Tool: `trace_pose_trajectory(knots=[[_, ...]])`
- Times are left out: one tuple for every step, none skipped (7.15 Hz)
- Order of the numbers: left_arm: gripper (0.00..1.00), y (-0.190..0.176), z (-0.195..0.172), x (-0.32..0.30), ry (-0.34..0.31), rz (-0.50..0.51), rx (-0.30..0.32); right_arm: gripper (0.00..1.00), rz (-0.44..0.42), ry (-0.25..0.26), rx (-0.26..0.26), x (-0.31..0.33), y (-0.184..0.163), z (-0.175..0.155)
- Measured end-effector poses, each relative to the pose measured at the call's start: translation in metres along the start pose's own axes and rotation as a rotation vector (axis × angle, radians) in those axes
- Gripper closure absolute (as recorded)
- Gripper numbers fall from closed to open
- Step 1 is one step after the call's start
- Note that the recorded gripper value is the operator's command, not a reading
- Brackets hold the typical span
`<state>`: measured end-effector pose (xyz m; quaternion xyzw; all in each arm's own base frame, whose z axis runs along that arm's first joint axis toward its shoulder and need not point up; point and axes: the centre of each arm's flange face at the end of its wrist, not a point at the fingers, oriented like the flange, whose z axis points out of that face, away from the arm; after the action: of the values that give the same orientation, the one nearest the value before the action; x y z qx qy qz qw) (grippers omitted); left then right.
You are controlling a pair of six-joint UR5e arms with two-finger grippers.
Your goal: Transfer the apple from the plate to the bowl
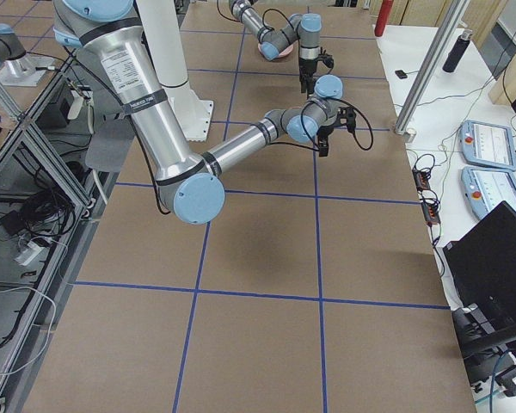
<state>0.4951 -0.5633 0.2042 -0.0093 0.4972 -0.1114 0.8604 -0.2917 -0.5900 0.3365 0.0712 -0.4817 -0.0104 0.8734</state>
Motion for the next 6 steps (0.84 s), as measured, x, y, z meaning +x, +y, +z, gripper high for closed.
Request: trace_pose_trajectory(knots=[[0.01, -0.012, -0.026, -0.039, -0.002, 0.064, 0.034, 0.0, -0.007, 0.004, 0.009, 0.036, -0.008, -0.02], [0.01, -0.023, -0.052, -0.08, -0.015, 0.109, 0.068, 0.0, -0.02, 0.01, 0.014, 0.076, -0.013, -0.037], [0.01, -0.035, -0.075, -0.13, -0.043, 0.132, 0.101, 0.0, -0.023, 0.018, 0.016, 0.116, -0.013, -0.052], [0.01, -0.045, -0.093, -0.185, -0.084, 0.175, 0.126, 0.0, -0.02, 0.033, 0.012, 0.152, -0.007, -0.057], [0.01, -0.055, -0.115, -0.249, -0.137, 0.218, 0.148, 0.0, -0.03, 0.062, 0.013, 0.185, 0.0, -0.059], [0.01, -0.071, -0.143, -0.315, -0.185, 0.232, 0.162, 0.0, -0.049, 0.105, 0.019, 0.222, 0.001, -0.062]])
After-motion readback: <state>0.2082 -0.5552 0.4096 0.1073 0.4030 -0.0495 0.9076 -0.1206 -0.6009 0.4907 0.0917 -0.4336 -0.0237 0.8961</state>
